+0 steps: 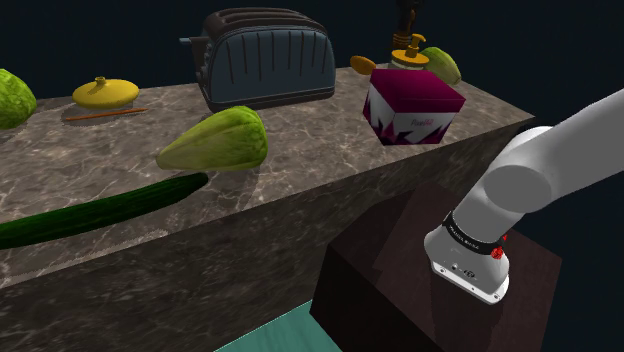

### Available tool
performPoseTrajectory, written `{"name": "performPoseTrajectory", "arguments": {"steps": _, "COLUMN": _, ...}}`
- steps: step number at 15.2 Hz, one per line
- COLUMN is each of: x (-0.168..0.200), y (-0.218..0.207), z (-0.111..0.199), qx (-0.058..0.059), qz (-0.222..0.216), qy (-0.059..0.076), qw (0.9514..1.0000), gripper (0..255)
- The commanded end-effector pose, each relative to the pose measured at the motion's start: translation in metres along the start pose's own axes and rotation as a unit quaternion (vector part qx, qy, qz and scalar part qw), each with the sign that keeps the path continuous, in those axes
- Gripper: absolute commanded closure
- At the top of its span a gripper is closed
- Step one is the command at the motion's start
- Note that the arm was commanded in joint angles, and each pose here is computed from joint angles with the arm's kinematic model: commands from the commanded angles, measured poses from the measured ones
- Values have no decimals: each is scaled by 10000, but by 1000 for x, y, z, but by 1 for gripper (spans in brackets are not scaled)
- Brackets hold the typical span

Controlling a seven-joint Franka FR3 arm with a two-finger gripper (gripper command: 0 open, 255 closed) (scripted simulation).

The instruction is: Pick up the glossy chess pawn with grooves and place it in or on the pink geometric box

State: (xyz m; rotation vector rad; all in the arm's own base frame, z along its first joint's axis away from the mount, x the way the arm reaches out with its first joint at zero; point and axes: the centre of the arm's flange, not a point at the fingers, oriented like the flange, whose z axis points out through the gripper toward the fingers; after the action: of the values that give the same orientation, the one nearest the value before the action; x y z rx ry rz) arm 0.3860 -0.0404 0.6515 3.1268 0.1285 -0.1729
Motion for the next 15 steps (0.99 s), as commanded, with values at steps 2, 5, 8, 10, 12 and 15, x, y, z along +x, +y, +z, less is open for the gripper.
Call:
{"name": "performPoseTrajectory", "arguments": {"steps": 2, "x": -23, "y": 33, "z": 0, "qx": 2, "qz": -5, "qy": -1, "qw": 10000, "gripper": 255}}
{"name": "performPoseTrajectory", "arguments": {"steps": 5, "x": -47, "y": 64, "z": 1, "qx": 2, "qz": -5, "qy": -1, "qw": 10000, "gripper": 255}}
{"name": "performPoseTrajectory", "arguments": {"steps": 8, "x": -53, "y": 73, "z": 11, "qx": 2, "qz": -5, "qy": -1, "qw": 10000, "gripper": 255}}
{"name": "performPoseTrajectory", "arguments": {"steps": 10, "x": -52, "y": 73, "z": 22, "qx": 2, "qz": -5, "qy": -1, "qw": 10000, "gripper": 255}}
{"name": "performPoseTrajectory", "arguments": {"steps": 12, "x": -51, "y": 73, "z": 32, "qx": 2, "qz": -5, "qy": -1, "qw": 10000, "gripper": 255}}
{"name": "performPoseTrajectory", "arguments": {"steps": 15, "x": -49, "y": 73, "z": 48, "qx": 2, "qz": -5, "qy": -1, "qw": 10000, "gripper": 255}}
